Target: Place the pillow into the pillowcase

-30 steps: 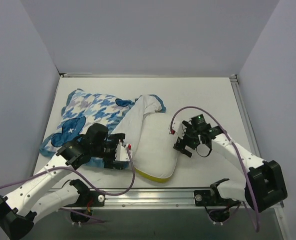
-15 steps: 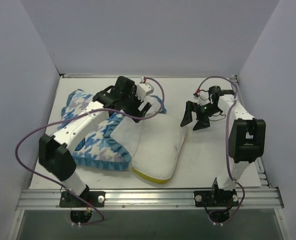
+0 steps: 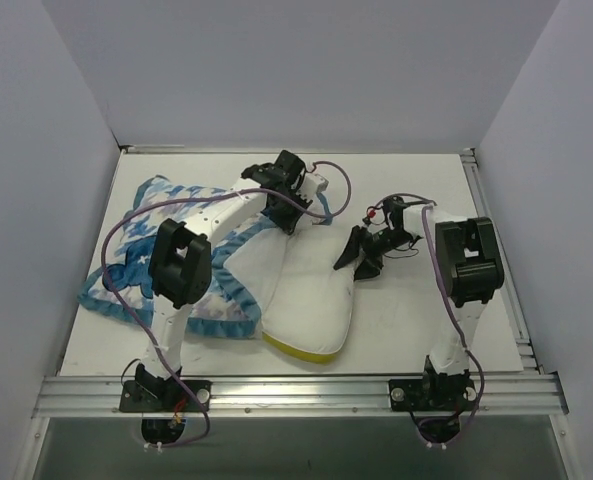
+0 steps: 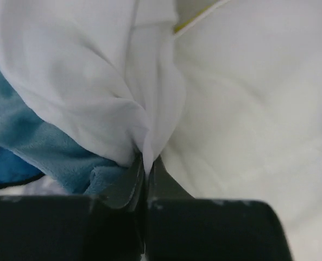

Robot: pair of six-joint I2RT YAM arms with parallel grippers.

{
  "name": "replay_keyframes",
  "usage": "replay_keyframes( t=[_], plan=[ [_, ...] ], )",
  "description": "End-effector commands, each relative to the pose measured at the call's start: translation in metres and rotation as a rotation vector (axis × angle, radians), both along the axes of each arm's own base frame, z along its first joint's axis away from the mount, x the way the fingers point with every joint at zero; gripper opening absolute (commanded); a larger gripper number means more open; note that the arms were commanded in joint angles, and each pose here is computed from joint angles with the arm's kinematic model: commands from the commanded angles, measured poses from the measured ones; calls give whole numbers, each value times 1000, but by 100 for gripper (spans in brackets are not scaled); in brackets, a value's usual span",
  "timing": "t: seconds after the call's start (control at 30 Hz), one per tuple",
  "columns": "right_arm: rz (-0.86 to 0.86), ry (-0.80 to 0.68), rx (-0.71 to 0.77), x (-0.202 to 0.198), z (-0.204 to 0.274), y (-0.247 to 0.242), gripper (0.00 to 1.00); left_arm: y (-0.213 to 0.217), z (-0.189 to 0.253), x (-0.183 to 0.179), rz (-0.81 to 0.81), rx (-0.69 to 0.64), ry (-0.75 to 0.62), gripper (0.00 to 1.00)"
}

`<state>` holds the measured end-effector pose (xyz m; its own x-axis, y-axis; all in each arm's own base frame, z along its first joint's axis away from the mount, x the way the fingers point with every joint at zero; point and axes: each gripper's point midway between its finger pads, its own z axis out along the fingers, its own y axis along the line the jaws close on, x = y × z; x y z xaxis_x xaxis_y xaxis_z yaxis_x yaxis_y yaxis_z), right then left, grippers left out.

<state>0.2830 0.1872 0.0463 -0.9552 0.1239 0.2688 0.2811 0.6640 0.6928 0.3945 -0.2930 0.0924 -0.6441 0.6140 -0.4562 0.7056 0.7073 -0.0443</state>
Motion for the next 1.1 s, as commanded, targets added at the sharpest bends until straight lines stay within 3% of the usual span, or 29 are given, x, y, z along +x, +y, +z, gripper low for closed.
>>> replay_keyframes(
  t=[0.0, 0.03, 0.07, 0.13, 0.17, 0.23, 0.27, 0.3, 0.37, 0.47, 0.5, 0.53, 0.6, 0.63, 0.7, 0.73, 0.77, 0.8, 0.83, 0.87, 0.93, 0.97, 1.07],
  plan=[
    [-121, -33, 99, 42, 3, 14, 42, -74, 69, -39, -214, -320, 90, 0],
    [-144, -34, 131, 51, 8, 16, 29, -93, 86, -51, -255, -394, 117, 0],
    [-165, -41, 157, 60, 12, 18, 25, -107, 109, -56, -277, -477, 120, 0],
    [-227, -94, 235, 90, 34, 30, 15, -144, 152, -87, -347, -695, 254, 0],
    [-219, -203, 313, 109, 54, 38, 13, -156, 175, -96, -384, -762, 265, 0],
    [-285, -144, 424, 121, 82, 58, 11, -178, 203, -110, -436, -871, 307, 0],
    [-275, -282, 531, 137, 111, 67, 11, -189, 214, -117, -457, -905, 311, 0],
    [-332, -195, 589, 137, 123, 74, 11, -197, 227, -114, -434, -956, 321, 0],
    [-340, -258, 657, 146, 135, 74, 9, -201, 221, -104, -385, -967, 331, 0],
    [-379, -265, 600, 156, 112, 57, 6, -187, 185, -65, -233, -878, 243, 0],
    [-396, -268, 587, 159, 107, 52, 5, -171, 173, -45, -196, -811, 178, 6],
    [-421, -283, 569, 165, 100, 42, 5, -162, 161, -25, -147, -747, 98, 30],
    [-452, -257, 521, 167, 84, 33, 6, -137, 149, -1, -107, -643, 12, 47],
    [-482, -266, 487, 171, 78, 25, 9, -125, 152, 10, -120, -596, -66, 67],
    [-496, -220, 400, 161, 53, 17, 20, -89, 146, 31, -77, -487, -144, 78],
    [-498, -226, 387, 158, 55, 15, 39, -73, 161, 30, -80, -467, -187, 81],
    [-523, -152, 339, 146, 41, 7, 53, -57, 150, 27, -63, -425, -169, 97],
    [-497, -178, 296, 139, 34, 1, 66, -36, 145, 26, -23, -377, -171, 97],
    [-494, -189, 255, 133, 35, -5, 78, -10, 169, 21, 2, -377, -213, 97],
    [-490, -81, 187, 111, 24, -13, 82, 8, 147, 8, 20, -331, -158, 97],
    [-411, -163, 111, 94, 23, -29, 90, 38, 164, -20, 30, -284, -196, 97],
    [-392, -82, 62, 72, 16, -33, 93, 49, 137, -41, 32, -238, -125, 98],
    [-331, -26, 51, 38, 12, -29, 93, 63, 125, -88, 52, -193, -45, 97]
  ],
)
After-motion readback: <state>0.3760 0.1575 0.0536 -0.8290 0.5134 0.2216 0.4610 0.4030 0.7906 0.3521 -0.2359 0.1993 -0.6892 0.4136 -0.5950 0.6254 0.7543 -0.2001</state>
